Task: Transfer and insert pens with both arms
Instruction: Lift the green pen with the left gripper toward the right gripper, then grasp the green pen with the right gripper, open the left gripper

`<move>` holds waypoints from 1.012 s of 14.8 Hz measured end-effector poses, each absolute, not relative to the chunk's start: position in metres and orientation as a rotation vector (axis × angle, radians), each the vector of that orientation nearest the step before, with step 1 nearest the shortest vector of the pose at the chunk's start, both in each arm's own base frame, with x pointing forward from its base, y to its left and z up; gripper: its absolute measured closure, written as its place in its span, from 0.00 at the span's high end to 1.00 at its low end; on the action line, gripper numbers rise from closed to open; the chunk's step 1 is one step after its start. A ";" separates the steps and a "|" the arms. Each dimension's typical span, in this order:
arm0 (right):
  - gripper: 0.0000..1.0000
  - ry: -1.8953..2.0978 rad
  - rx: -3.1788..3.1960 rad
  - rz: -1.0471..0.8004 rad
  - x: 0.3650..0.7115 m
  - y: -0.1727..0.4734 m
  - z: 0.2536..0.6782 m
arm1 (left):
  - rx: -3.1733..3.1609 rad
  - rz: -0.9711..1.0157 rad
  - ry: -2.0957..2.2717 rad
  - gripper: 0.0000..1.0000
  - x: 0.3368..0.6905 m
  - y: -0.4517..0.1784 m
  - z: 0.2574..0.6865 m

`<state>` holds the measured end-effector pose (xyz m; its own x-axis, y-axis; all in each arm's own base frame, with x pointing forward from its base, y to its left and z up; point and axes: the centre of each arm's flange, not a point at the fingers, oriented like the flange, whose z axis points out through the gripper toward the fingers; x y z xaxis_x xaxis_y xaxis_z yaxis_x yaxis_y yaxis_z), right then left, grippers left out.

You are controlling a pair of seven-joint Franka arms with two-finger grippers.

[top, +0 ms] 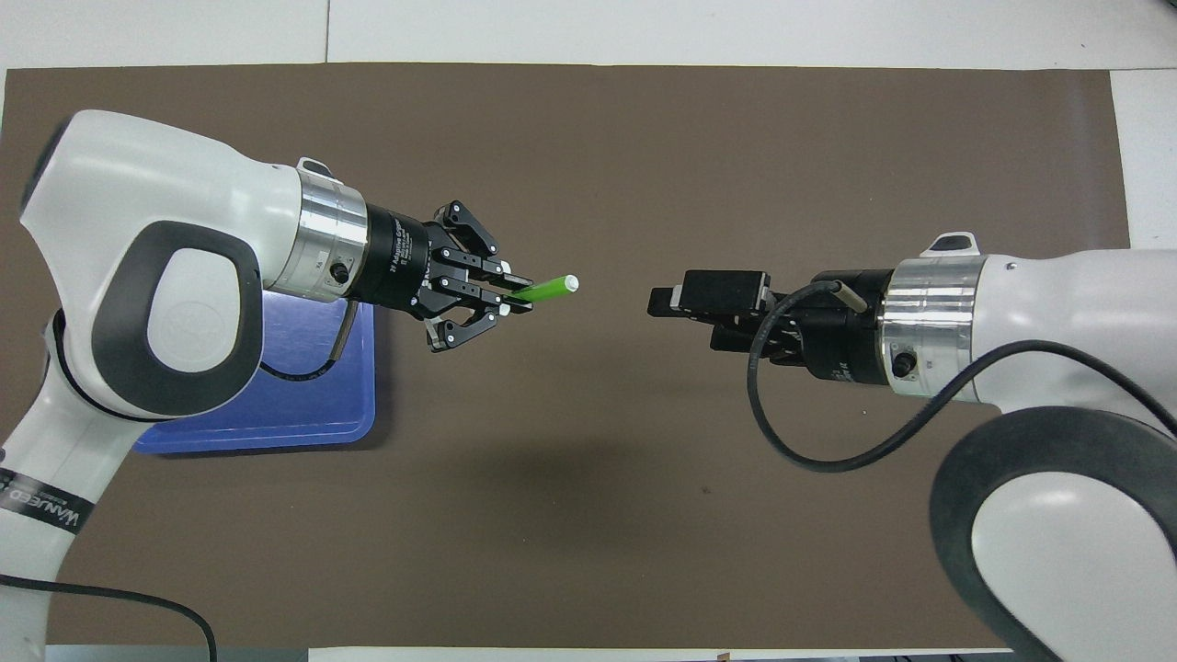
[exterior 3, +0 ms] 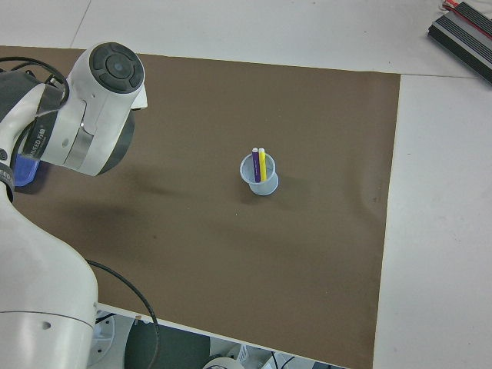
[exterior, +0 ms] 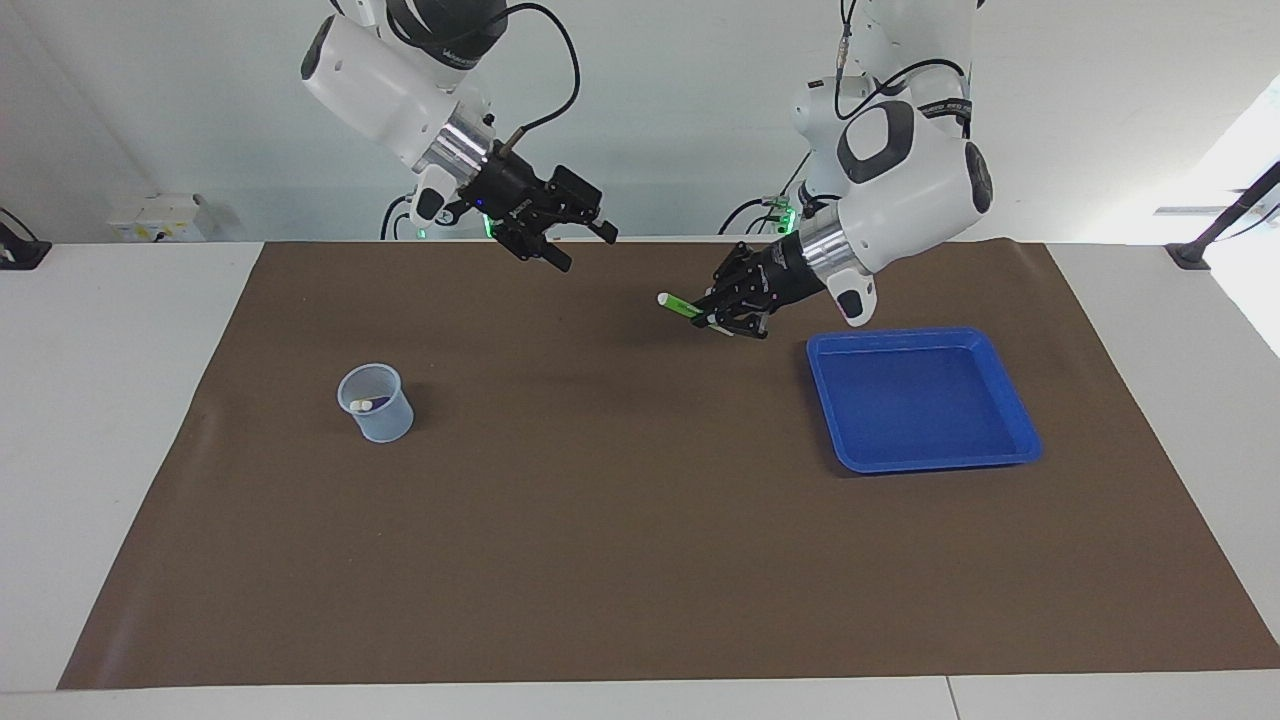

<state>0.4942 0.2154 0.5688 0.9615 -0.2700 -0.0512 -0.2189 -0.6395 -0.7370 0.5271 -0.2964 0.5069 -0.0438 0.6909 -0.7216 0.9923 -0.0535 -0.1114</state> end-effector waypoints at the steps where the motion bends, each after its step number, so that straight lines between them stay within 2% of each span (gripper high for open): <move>1: 1.00 0.345 -2.287 -0.098 0.493 0.221 0.566 | 1.748 -0.898 1.777 0.17 0.520 -0.305 0.504; 4: 1.00 0.361 -2.293 -0.146 0.494 0.224 0.561 | 1.670 -0.934 1.781 0.17 0.503 -0.320 0.500; 10: 1.00 0.348 -2.321 -0.207 0.496 0.253 0.541 | 1.587 -0.966 1.788 0.17 0.494 -0.328 0.498; 13: 0.88 0.348 -2.324 -0.205 0.496 0.254 0.540 | 1.569 -0.968 1.790 0.17 0.490 -0.333 0.496; 14: 0.78 0.348 -2.324 -0.205 0.496 0.254 0.540 | 1.567 -0.969 1.791 0.17 0.490 -0.333 0.496; 15: 0.72 0.349 -2.323 -0.205 0.496 0.253 0.540 | 1.566 -0.969 1.791 0.17 0.490 -0.333 0.496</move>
